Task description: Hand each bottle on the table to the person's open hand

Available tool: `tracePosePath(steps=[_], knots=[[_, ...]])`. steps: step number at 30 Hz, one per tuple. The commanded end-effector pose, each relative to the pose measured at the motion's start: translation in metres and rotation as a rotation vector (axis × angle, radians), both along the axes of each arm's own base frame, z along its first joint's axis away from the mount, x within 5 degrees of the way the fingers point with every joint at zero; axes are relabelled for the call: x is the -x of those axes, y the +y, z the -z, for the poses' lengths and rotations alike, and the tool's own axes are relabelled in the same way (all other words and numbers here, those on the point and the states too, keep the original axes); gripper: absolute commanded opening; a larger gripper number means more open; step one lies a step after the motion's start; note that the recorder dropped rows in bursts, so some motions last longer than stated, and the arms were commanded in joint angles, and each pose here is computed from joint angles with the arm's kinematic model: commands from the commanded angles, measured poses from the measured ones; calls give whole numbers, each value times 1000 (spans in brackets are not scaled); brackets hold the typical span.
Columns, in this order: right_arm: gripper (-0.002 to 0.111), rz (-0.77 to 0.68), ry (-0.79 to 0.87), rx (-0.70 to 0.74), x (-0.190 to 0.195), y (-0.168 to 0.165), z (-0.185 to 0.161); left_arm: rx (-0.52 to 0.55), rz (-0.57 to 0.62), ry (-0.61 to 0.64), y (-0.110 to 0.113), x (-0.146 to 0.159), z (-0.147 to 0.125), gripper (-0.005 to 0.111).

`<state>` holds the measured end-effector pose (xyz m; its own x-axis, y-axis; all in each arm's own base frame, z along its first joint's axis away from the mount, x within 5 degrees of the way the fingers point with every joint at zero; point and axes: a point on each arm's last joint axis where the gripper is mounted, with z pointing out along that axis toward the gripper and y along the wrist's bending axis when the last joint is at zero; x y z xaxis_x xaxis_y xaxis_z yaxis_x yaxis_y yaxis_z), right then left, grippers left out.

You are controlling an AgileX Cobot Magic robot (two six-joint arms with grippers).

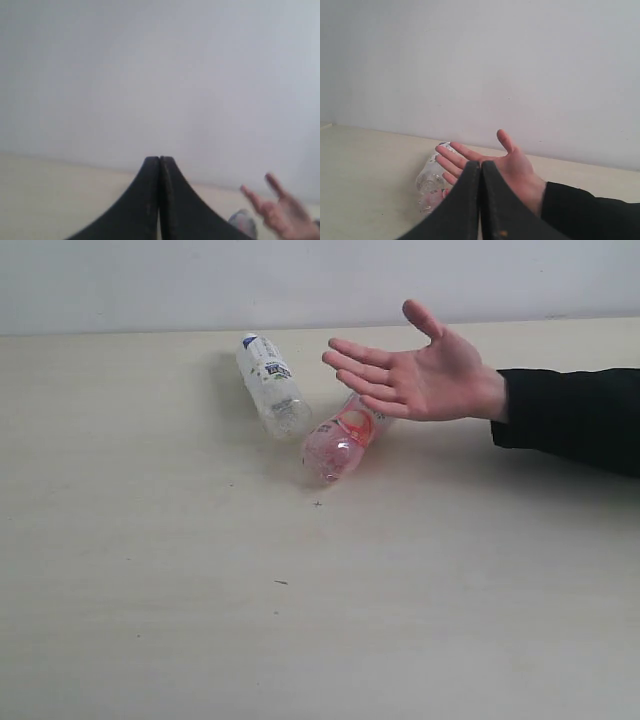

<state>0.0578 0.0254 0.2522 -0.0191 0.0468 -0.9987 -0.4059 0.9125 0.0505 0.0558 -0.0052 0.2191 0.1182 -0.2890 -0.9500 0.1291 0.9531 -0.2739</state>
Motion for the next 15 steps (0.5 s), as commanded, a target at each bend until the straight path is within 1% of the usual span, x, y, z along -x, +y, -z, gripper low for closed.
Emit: tracePosePath(steps=[1,2,5,6,7,8,9,10,11,12,13,14,15], knots=[[0,3,3,2,0,0,2,173,67,-316,-1,8,-29,0],[0,3,3,2,0,0,2,173,67,-303,-1,4,-31,0],[0,3,3,2,0,0,2,148,63,-195,-4,-22,-55,0],[0,3,3,2,0,0,2,113,66,-136,-7,-41,-67,0],[0,3,3,2,0,0,2,53,77,-72,-12,-67,-82,0],[0,3,3,2,0,0,2,14,85,-45,-14,-78,-87,0],[0,3,3,2,0,0,2,-93,96,32,-20,-109,-100,0],[0,3,3,2,0,0,2,-145,95,75,-21,-124,-106,0],[0,3,3,2,0,0,2,-248,67,184,-21,-154,-117,0],[0,3,3,2,0,0,2,-290,47,228,-20,-164,-121,0],[0,3,3,2,0,0,2,-377,-16,347,-14,-188,-129,0],[0,3,3,2,0,0,2,-414,-42,392,-12,-196,-133,0],[0,3,3,2,0,0,2,-503,-97,508,-7,-215,-139,0]])
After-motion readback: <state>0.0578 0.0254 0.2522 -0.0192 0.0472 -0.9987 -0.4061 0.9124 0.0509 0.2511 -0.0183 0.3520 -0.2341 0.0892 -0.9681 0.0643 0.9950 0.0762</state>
